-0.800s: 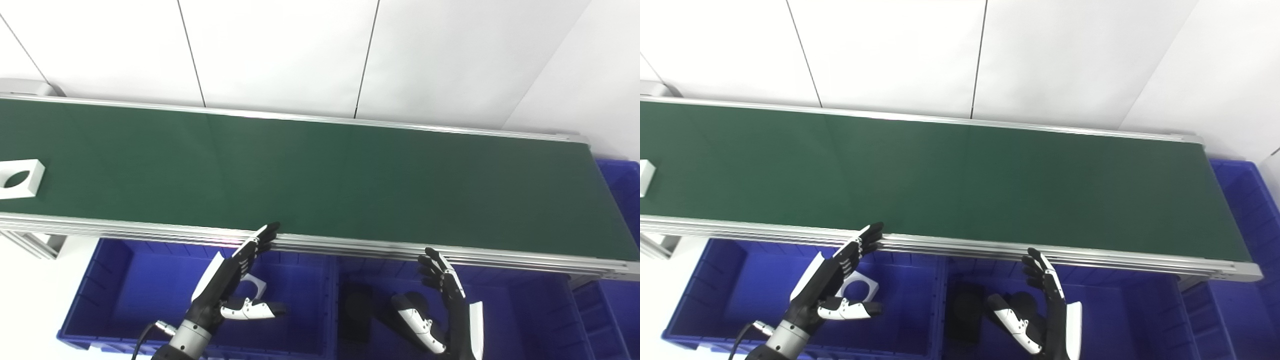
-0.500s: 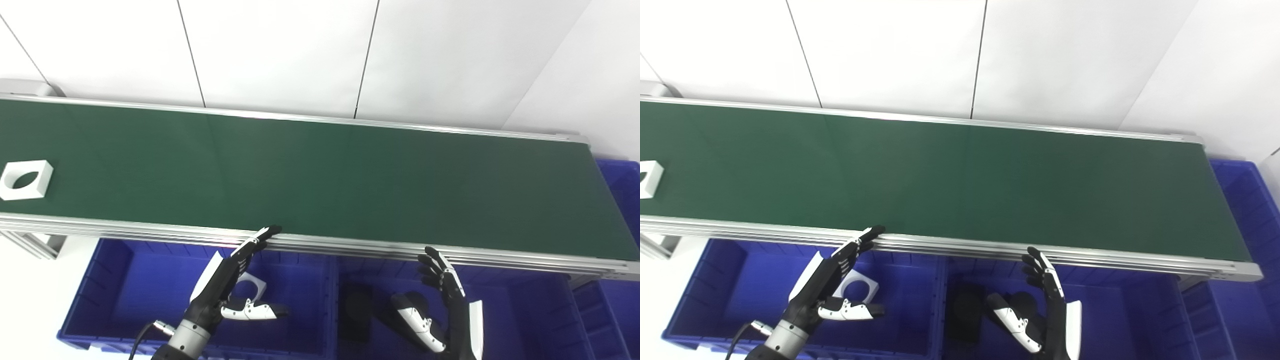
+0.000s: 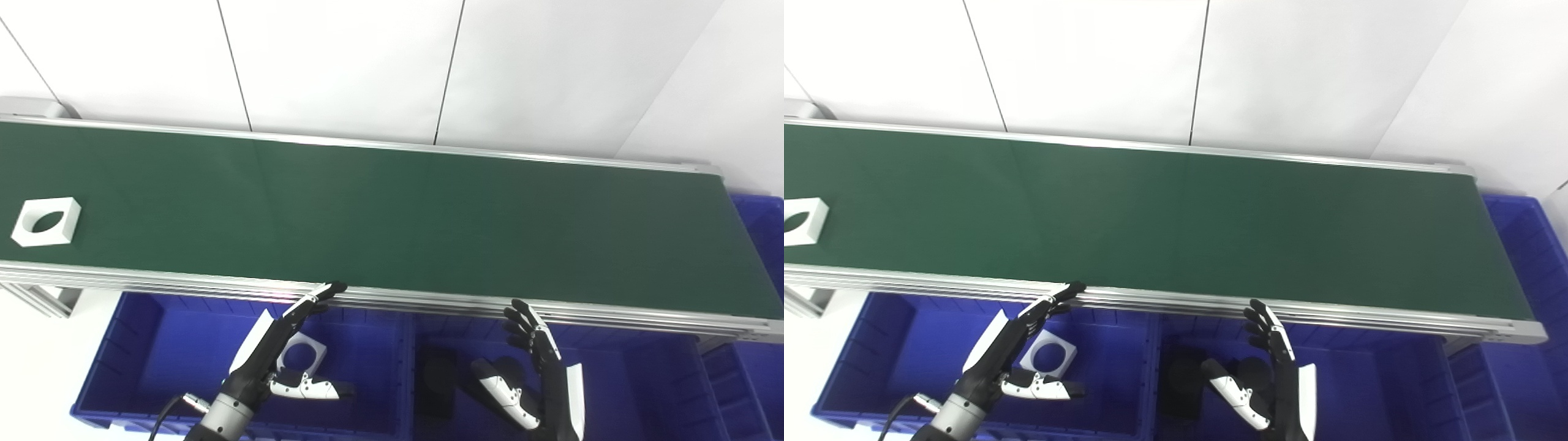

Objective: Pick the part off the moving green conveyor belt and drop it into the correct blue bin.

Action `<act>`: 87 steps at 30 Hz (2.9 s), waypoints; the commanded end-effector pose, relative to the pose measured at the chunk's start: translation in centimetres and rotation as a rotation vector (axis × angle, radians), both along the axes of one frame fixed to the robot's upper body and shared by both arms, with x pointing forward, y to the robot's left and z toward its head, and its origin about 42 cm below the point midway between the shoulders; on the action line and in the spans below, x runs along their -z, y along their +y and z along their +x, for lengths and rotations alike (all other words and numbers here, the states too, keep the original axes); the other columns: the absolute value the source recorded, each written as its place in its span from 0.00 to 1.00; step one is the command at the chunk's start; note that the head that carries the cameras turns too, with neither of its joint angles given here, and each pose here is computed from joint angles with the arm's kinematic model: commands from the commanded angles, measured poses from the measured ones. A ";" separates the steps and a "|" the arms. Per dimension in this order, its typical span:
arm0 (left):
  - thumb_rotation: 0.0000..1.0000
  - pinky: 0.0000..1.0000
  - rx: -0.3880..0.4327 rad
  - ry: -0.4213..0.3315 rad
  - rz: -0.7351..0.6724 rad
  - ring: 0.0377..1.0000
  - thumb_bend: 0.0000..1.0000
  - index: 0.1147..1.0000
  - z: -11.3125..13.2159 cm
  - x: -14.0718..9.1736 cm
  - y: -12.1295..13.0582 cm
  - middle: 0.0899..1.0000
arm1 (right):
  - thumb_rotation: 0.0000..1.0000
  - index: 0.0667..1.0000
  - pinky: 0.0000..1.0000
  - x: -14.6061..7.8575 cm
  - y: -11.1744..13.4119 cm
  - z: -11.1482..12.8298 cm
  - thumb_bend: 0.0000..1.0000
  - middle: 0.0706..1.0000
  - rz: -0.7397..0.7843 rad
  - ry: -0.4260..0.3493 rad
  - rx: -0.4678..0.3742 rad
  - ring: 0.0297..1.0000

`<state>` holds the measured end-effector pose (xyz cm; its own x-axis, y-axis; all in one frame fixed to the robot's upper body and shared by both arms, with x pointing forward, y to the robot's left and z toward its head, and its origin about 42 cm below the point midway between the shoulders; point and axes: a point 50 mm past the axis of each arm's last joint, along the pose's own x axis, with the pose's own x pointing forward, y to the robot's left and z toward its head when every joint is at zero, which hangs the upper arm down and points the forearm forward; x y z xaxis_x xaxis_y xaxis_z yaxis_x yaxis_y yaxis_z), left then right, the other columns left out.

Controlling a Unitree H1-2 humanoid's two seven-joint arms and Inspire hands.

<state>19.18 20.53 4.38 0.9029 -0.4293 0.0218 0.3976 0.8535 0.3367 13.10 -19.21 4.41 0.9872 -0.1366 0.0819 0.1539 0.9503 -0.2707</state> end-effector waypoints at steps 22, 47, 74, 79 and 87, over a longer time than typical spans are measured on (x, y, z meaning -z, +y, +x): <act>0.27 0.86 -0.005 -0.030 -0.078 0.92 0.87 0.87 -0.4 0.1 -2.5 0.93 | 0.60 0.88 0.73 -0.1 -2.2 -0.6 0.80 0.84 -0.061 -0.044 -0.069 0.80; 0.26 0.75 -0.028 -0.029 -0.055 0.83 0.97 0.80 -0.1 1.4 -3.8 0.85 | 0.37 0.93 0.87 1.2 -3.2 -0.8 0.53 0.88 -0.028 0.005 -0.053 0.84; 0.25 0.73 -0.026 -0.051 -0.106 0.82 0.97 0.79 0.5 0.8 -4.7 0.85 | 0.40 0.92 0.83 1.4 -4.0 0.0 0.50 0.84 -0.025 -0.016 -0.014 0.82; 0.24 0.73 -0.045 -0.072 -0.148 0.82 0.98 0.79 0.9 -0.1 -4.7 0.85 | 0.39 0.92 0.82 1.5 -4.2 0.2 0.49 0.84 -0.025 -0.015 -0.014 0.81; 0.28 0.73 -0.063 -0.201 -0.175 0.81 0.99 0.78 1.8 -3.7 -3.1 0.83 | 0.37 0.92 0.82 1.6 -4.3 0.4 0.46 0.84 -0.026 -0.018 -0.008 0.81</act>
<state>20.36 16.81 6.36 0.9186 -0.3492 0.1853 0.2978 0.9195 0.2567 13.32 -23.31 2.02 0.9924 -0.1202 0.0279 0.1228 0.9408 -0.3159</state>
